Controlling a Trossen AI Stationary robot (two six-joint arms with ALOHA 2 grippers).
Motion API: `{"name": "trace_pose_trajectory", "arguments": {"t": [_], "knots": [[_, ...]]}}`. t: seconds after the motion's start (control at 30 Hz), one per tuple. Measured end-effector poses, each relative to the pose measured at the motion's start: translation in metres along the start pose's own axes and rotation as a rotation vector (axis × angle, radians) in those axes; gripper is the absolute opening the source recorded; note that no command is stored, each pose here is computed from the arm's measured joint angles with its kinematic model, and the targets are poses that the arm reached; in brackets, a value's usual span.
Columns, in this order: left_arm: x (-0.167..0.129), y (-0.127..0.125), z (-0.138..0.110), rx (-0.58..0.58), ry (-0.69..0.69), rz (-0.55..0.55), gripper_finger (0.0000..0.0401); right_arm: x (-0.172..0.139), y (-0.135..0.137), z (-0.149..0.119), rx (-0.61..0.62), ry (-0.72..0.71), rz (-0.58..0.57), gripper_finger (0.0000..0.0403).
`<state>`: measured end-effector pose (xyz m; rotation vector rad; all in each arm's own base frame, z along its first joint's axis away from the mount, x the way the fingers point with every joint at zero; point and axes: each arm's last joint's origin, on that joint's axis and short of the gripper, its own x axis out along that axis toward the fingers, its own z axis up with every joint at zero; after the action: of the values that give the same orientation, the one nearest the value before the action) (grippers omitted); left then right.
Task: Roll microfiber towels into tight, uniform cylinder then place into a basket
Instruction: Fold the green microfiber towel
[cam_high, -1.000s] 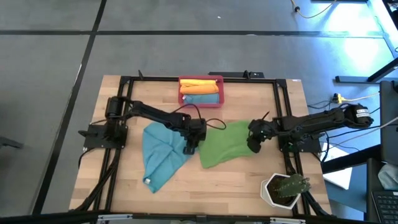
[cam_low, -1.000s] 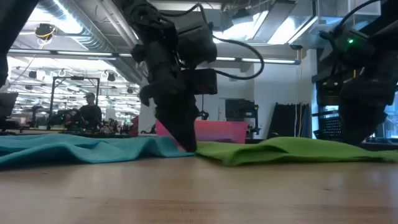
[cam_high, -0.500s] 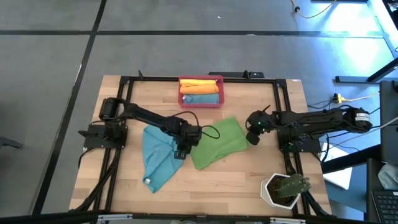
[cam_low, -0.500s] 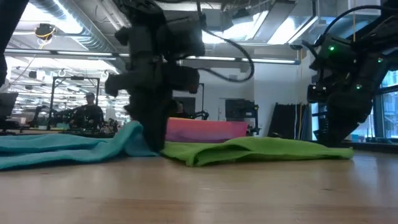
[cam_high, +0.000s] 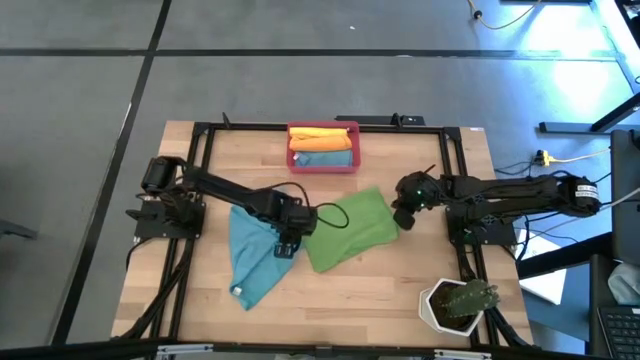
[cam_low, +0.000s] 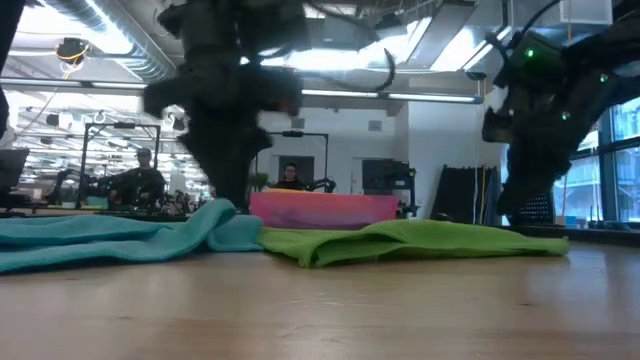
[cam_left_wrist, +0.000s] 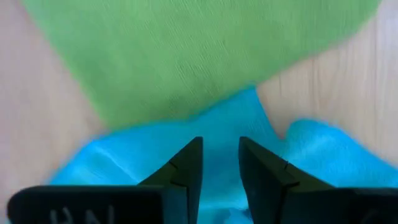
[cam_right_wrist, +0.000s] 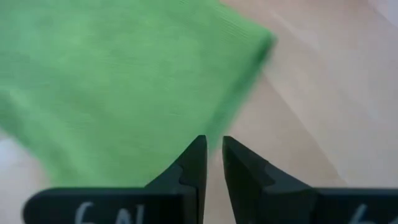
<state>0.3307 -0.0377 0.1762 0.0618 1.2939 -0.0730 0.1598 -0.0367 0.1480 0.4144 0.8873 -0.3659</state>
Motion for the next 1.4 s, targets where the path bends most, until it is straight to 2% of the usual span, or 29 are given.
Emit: {"name": "trace_pose_trajectory", "arguments": {"t": [0.13, 0.33, 0.5, 0.63, 0.8, 0.87, 1.0, 1.17, 1.4], "knots": [[0.016, -0.012, -0.024, -0.019, 0.085, -0.036, 0.0094, -0.003, 0.013, 0.004, -0.034, -0.014, 0.073, 0.0055], [0.035, -0.018, -0.057, -0.103, 0.107, -0.088, 0.0094, 0.0, 0.031, 0.001, -0.056, -0.004, 0.16, 0.0055], [0.026, -0.02, -0.083, -0.185, 0.211, -0.084, 0.0094, 0.008, 0.04, -0.008, -0.036, 0.071, 0.175, 0.0055], [0.0, -0.019, -0.101, -0.205, 0.262, 0.032, 0.0094, 0.018, 0.043, -0.015, -0.017, 0.145, 0.151, 0.0055], [-0.044, -0.018, -0.102, -0.236, 0.044, 0.12, 0.0094, 0.03, 0.041, -0.019, -0.008, 0.184, 0.053, 0.0055], [-0.059, -0.017, -0.098, -0.239, -0.086, 0.137, 0.0094, 0.034, 0.038, -0.019, -0.019, 0.18, 0.02, 0.0055], [-0.077, -0.017, -0.089, -0.203, -0.293, 0.162, 0.0094, 0.037, 0.031, -0.016, -0.034, 0.165, -0.042, 0.0055], [-0.076, -0.018, -0.067, -0.113, -0.455, 0.157, 0.0094, 0.038, 0.021, -0.012, -0.082, 0.131, -0.126, 0.0055], [-0.04, -0.017, -0.043, -0.007, -0.468, 0.14, 0.0094, 0.04, 0.009, -0.001, -0.129, 0.091, -0.192, 0.0055]]}}
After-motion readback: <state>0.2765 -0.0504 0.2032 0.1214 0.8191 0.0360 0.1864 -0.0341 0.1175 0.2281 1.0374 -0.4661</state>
